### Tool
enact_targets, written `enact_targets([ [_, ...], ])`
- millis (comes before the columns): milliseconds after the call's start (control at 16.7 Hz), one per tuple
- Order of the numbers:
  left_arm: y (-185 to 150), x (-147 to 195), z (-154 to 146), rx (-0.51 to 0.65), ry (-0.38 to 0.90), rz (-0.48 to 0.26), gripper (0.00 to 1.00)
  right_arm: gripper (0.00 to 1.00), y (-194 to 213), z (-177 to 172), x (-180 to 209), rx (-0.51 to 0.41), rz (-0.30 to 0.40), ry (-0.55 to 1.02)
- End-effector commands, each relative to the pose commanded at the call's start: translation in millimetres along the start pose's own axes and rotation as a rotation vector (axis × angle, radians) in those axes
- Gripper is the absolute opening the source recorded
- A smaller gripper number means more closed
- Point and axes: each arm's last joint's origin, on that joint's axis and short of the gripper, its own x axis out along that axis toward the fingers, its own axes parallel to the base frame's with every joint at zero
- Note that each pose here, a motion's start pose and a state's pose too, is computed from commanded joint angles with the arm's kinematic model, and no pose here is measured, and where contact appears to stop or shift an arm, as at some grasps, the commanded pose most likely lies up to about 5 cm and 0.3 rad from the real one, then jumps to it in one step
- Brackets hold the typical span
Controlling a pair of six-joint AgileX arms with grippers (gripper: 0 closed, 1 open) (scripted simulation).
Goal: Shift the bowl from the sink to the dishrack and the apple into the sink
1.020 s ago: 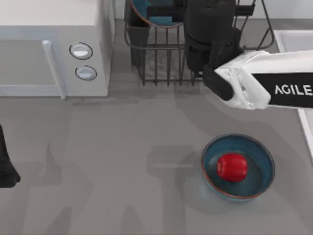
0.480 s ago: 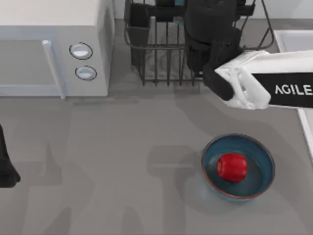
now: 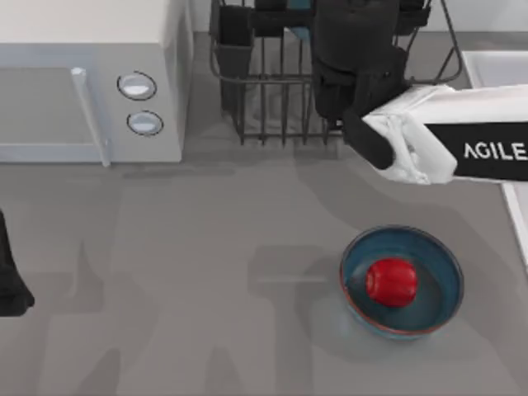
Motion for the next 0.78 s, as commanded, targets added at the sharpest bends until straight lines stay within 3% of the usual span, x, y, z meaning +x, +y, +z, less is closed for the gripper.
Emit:
enact_targets([
  [180,0,0,0,0.000,0.000,0.000,1.00,1.00,-11,0,0,-0.005,0.005,0.024],
  [420,0,0,0,0.000,0.000,0.000,1.00,1.00,-64,7,-17,-0.018,0.060,0.105],
  [780,0,0,0,0.000,0.000,0.000,1.00,1.00,-168,26,-103,-0.023,0.135,0.124],
])
